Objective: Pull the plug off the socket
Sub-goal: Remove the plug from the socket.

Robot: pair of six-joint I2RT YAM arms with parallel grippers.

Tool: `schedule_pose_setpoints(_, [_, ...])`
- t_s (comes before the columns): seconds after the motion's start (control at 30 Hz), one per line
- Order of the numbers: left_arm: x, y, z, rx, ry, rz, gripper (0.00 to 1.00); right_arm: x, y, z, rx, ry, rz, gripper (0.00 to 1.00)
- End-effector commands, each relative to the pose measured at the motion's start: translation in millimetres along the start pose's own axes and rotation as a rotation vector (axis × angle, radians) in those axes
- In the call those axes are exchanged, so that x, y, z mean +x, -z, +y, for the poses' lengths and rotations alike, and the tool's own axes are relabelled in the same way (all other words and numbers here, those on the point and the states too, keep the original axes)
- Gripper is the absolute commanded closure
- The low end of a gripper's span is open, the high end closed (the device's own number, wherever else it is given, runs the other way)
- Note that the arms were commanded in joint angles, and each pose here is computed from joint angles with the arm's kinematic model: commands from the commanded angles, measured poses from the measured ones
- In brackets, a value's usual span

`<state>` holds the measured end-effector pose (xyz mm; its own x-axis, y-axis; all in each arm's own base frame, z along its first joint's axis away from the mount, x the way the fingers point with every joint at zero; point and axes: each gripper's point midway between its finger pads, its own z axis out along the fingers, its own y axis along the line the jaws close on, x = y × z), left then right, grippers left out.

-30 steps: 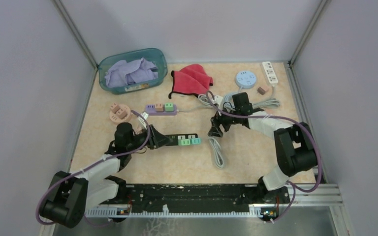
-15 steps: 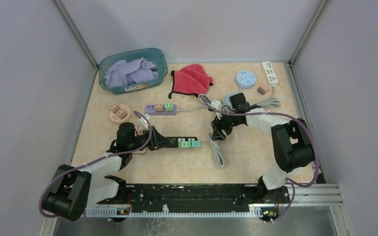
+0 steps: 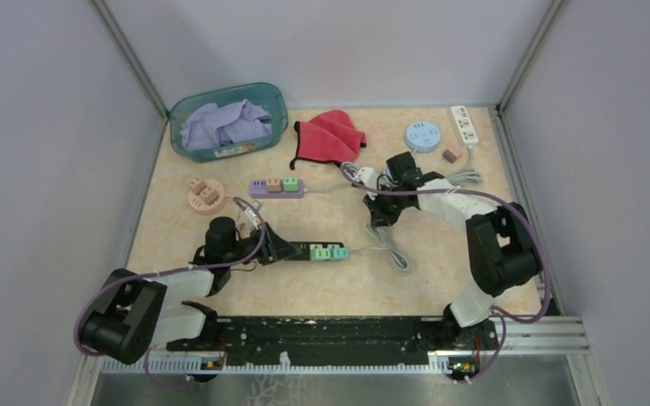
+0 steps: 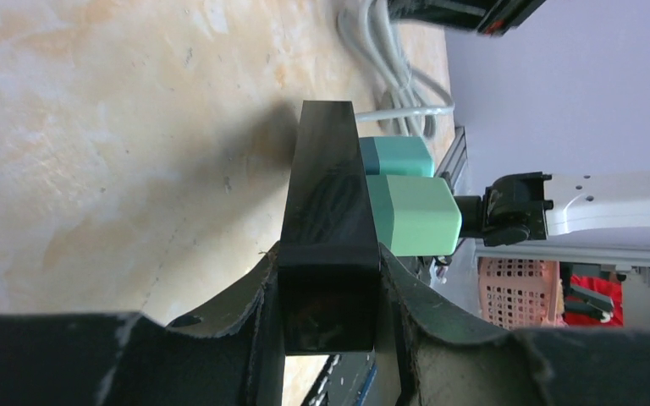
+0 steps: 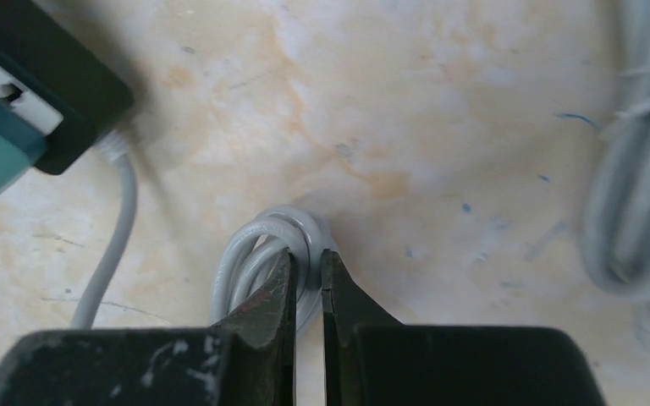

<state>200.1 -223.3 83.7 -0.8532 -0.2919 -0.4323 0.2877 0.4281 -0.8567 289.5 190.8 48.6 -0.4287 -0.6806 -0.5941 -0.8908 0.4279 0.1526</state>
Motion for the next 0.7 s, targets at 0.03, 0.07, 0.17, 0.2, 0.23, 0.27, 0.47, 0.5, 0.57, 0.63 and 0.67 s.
schedule_pose_setpoints(0.03, [-4, -14, -12, 0.02, 0.006, -0.041, 1.0, -12, 55, -71, 0.387, 0.093, -0.016, 1.0])
schedule_pose_setpoints(0.07, [-2, -18, -11, 0.007, 0.022, -0.038, 1.0, -6, 62, -81, 0.435, 0.086, -0.004, 1.0])
schedule_pose_setpoints(0.17, [3, -34, -10, -0.035, 0.057, -0.033, 1.0, 11, 82, -111, 0.594, 0.06, 0.046, 0.99])
schedule_pose_setpoints(0.2, [5, -39, -9, -0.049, 0.071, -0.031, 1.0, 16, 86, -118, 0.634, 0.055, 0.063, 0.99])
schedule_pose_setpoints(0.23, [7, -44, -9, -0.059, 0.088, -0.023, 1.0, 20, 90, -124, 0.67, 0.051, 0.077, 0.98])
schedule_pose_setpoints(0.27, [9, -50, -9, -0.063, 0.103, -0.019, 1.0, 22, 94, -129, 0.7, 0.045, 0.084, 0.96])
schedule_pose_setpoints(0.47, [18, -69, -8, -0.086, 0.181, -0.014, 1.0, 5, 115, -130, 0.731, 0.013, -0.006, 0.56])
schedule_pose_setpoints(0.5, [19, -70, -7, -0.091, 0.184, -0.019, 1.0, -1, 117, -125, 0.705, 0.014, -0.046, 0.52])
schedule_pose_setpoints(0.57, [19, -70, -7, -0.099, 0.179, -0.027, 1.0, -15, 117, -111, 0.628, 0.039, -0.138, 0.48])
schedule_pose_setpoints(0.63, [18, -69, -6, -0.114, 0.173, -0.032, 1.0, -27, 115, -91, 0.525, 0.092, -0.218, 0.47])
schedule_pose_setpoints(0.67, [18, -69, -5, -0.119, 0.168, -0.034, 1.0, -33, 112, -78, 0.461, 0.128, -0.262, 0.46])
